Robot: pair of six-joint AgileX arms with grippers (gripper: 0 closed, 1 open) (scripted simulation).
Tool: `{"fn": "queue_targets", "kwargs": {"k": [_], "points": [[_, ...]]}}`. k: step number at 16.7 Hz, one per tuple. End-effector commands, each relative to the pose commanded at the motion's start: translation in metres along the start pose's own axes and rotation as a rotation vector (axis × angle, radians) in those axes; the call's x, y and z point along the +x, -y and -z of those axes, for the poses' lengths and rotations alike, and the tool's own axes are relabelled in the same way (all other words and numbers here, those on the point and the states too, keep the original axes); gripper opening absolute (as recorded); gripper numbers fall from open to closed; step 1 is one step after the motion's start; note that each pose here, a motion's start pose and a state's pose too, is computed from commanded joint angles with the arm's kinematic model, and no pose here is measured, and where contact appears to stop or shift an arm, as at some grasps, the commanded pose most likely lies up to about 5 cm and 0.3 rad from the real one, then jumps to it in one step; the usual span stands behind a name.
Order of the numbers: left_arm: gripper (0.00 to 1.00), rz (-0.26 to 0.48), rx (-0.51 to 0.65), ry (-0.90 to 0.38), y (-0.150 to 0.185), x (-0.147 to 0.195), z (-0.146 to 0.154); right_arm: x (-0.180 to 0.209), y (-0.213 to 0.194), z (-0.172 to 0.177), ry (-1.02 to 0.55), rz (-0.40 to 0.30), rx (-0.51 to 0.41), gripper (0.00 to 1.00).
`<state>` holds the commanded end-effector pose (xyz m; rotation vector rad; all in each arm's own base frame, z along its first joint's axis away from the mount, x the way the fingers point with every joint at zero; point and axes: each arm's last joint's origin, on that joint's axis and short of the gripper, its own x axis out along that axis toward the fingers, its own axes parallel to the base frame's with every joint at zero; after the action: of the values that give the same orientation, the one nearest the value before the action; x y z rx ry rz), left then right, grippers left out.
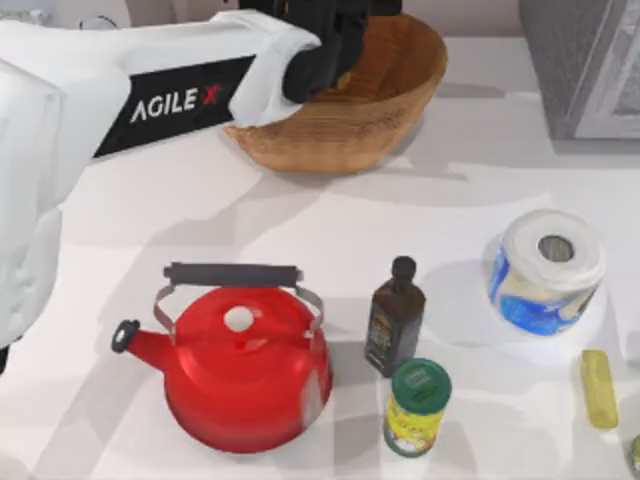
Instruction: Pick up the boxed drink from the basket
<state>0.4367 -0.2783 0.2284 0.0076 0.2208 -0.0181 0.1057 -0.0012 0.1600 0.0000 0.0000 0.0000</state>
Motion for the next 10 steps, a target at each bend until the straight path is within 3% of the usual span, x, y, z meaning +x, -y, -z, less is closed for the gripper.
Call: {"fn": "queue_targets", "kwargs": {"k": [5,10], "points": [[0.0,0.0,-0.006,0.01,-0.006,-0.021,-0.065,0.0,0.0,0.0,0.0,0.0,0.0,1.0],[0.0,-0.001,-0.006,0.013,-0.007,-0.022,-0.069,0.0,0.0,0.0,0.0,0.0,0.0,1.0]]}}
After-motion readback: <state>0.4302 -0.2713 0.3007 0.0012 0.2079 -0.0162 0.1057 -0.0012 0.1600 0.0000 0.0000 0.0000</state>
